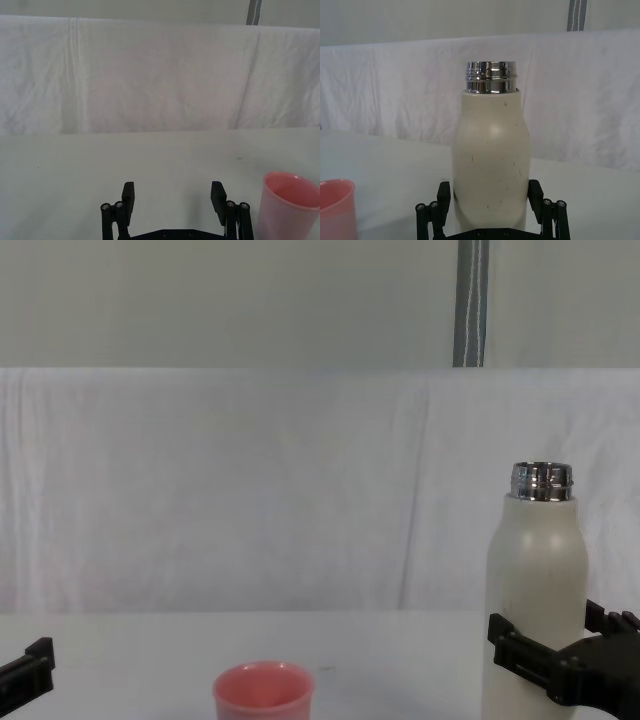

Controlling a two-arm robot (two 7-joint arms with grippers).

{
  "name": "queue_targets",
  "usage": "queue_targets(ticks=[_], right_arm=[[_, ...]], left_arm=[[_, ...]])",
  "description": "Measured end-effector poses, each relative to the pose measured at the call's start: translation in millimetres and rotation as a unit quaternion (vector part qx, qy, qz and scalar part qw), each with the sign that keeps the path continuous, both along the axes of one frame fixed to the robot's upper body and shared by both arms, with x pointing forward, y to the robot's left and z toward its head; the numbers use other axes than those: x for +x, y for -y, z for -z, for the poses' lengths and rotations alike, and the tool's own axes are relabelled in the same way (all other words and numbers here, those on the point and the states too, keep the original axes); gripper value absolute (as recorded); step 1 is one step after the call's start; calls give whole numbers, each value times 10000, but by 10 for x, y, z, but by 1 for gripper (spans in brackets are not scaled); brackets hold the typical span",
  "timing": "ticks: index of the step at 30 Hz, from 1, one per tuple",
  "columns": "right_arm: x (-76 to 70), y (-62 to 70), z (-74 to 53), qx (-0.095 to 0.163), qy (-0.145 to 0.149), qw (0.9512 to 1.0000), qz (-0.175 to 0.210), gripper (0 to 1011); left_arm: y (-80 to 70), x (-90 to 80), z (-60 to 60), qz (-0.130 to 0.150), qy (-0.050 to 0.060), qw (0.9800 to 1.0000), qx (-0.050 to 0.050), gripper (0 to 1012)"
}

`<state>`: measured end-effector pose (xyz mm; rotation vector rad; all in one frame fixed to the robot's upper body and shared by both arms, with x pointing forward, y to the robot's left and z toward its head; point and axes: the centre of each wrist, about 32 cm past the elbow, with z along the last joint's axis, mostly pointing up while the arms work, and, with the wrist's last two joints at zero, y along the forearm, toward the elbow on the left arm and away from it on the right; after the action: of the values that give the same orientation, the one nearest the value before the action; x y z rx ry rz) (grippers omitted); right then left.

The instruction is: Grasp the thermos with one hand and pour water into the cup lid.

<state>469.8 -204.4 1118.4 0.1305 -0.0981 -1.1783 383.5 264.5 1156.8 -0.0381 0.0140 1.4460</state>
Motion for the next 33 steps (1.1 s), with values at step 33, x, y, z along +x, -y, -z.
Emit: queue_targets(ticks=[33], right_arm=[[-120,27,9,60,-46,9999,115,1001]], left_arm=[[0,0,0,0,0,10000,0,1001]])
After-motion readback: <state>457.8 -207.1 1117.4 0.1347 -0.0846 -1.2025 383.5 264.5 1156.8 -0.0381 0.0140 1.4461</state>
